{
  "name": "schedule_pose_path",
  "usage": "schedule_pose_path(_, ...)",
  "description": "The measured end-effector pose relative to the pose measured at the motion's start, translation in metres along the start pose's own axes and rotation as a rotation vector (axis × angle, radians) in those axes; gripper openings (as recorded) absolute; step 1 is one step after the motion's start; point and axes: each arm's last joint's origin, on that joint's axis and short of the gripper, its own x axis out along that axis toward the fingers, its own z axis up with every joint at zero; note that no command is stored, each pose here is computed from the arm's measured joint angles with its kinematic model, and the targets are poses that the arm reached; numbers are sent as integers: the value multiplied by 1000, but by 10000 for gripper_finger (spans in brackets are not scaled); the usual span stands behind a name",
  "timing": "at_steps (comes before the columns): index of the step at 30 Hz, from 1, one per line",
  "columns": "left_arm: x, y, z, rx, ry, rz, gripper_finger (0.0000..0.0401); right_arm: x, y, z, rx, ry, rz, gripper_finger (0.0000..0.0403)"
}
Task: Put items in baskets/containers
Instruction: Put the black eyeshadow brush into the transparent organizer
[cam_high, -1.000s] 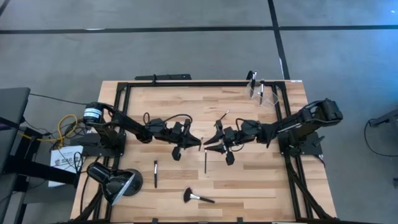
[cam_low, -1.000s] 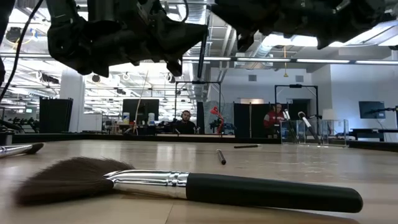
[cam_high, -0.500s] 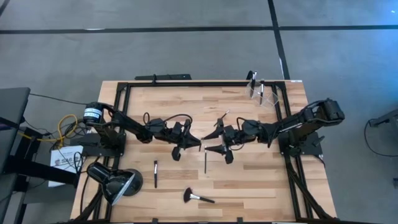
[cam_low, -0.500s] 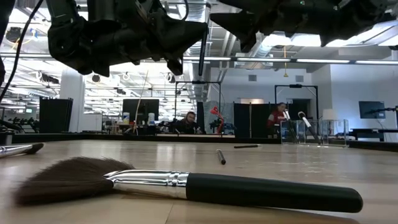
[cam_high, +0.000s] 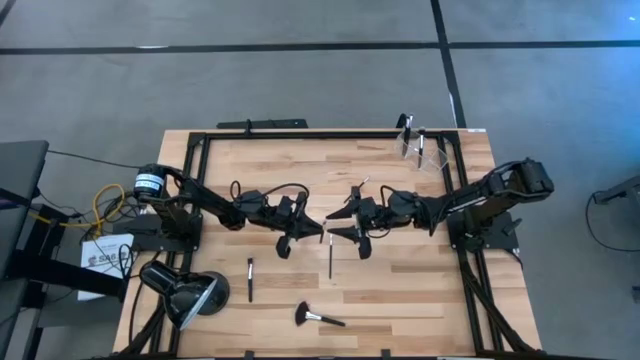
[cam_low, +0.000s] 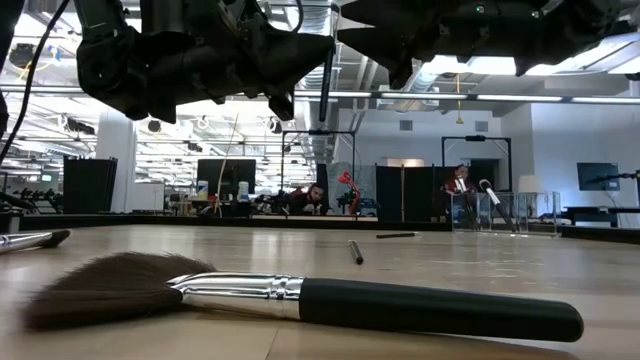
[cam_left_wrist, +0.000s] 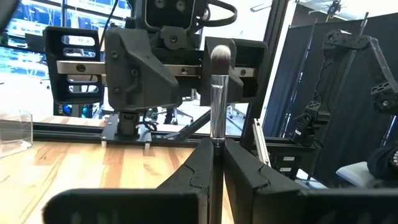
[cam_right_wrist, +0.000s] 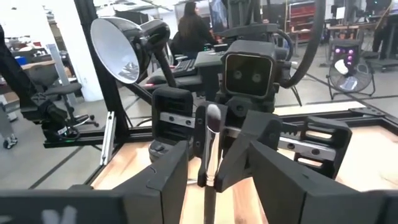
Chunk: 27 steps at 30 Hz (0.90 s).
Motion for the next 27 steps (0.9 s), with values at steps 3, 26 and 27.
schedule_pose_path(3,0,0,0,1,-1,6,24,0,0,0,2,2,-3,150)
schedule_pose_path(26,3,1,3,8,-17,16,24,0,-1,2,47,-24,-2,165)
schedule_pose_path(27,4,1,4,10,-24,15,24,1,-1,1,47,-25,-2,168)
